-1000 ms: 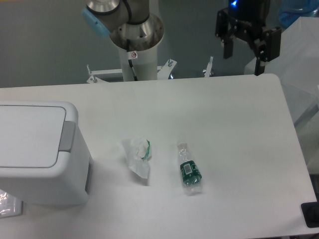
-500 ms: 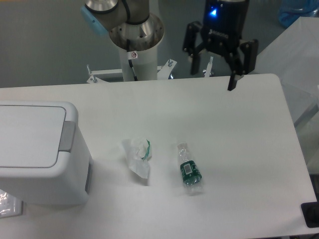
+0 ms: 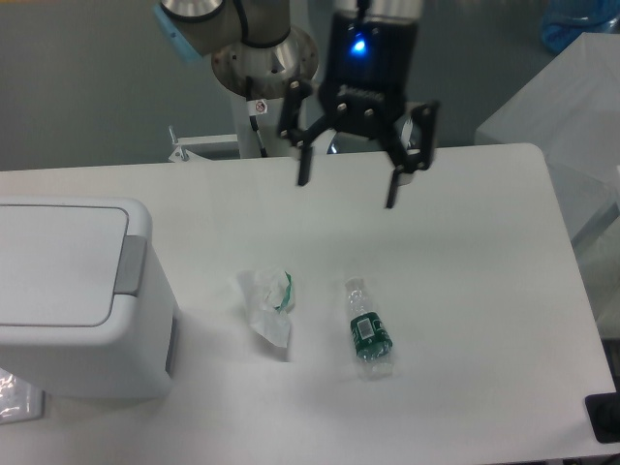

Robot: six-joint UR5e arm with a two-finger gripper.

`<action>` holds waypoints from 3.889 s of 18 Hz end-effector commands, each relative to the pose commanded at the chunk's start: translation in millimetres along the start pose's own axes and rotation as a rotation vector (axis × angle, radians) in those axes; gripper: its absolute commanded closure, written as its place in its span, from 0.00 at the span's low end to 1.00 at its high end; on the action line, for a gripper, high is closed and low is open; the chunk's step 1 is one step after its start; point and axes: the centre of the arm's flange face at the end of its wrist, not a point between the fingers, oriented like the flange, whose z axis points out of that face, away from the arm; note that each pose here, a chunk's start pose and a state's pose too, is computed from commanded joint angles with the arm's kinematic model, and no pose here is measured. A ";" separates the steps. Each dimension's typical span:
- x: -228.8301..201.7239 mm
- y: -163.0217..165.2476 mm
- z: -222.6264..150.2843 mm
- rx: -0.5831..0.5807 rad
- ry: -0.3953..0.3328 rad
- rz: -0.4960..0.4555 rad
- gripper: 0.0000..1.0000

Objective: Open the trash can
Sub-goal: 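Move the open gripper across the table toward the white trash can, then lower the gripper onto the trash can lid edge, then press down on the lid edge with the gripper to flip it open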

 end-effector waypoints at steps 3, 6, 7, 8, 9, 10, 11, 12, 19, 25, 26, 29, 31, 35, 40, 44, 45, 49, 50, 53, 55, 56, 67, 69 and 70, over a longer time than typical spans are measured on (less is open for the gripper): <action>15.9 -1.4 17.2 -0.004 -0.007 0.000 0.00; 36.2 -7.2 26.0 -0.009 0.020 -0.224 0.00; 38.2 -7.1 31.6 -0.015 0.026 -0.286 0.00; 37.6 -7.6 37.2 -0.016 0.030 -0.319 0.00; 46.0 -10.1 46.7 -0.025 0.045 -0.325 0.00; 54.5 -13.0 53.7 -0.033 0.058 -0.334 0.00; 57.2 -13.3 62.6 -0.045 0.067 -0.360 0.00; 57.4 -13.6 67.3 -0.052 0.070 -0.393 0.00; 75.0 -13.8 88.3 -0.089 0.095 -0.478 0.00; 89.1 -4.8 103.7 -0.113 0.107 -0.480 0.00; 90.3 -2.9 106.0 -0.117 0.109 -0.480 0.00; 96.0 -2.6 108.5 -0.123 0.115 -0.474 0.00; 95.9 -2.0 109.9 -0.124 0.116 -0.475 0.00; 95.4 -0.3 114.0 -0.131 0.118 -0.477 0.00; 94.9 0.8 116.5 -0.136 0.118 -0.479 0.00; 95.1 3.4 119.6 -0.143 0.120 -0.481 0.00; 95.6 4.3 119.8 -0.144 0.120 -0.482 0.00; 95.5 5.4 121.6 -0.146 0.121 -0.481 0.00; 95.8 5.1 120.6 -0.144 0.120 -0.480 0.00; 95.6 5.5 121.7 -0.147 0.121 -0.483 0.00; 95.6 5.7 121.8 -0.149 0.122 -0.483 0.00; 95.8 6.3 122.4 -0.150 0.122 -0.484 0.00; 75.9 -43.7 64.5 -0.008 0.069 -0.356 0.00; 58.4 -45.7 52.6 0.008 0.030 -0.311 0.00; 53.7 -46.0 48.1 0.003 -0.008 -0.293 0.00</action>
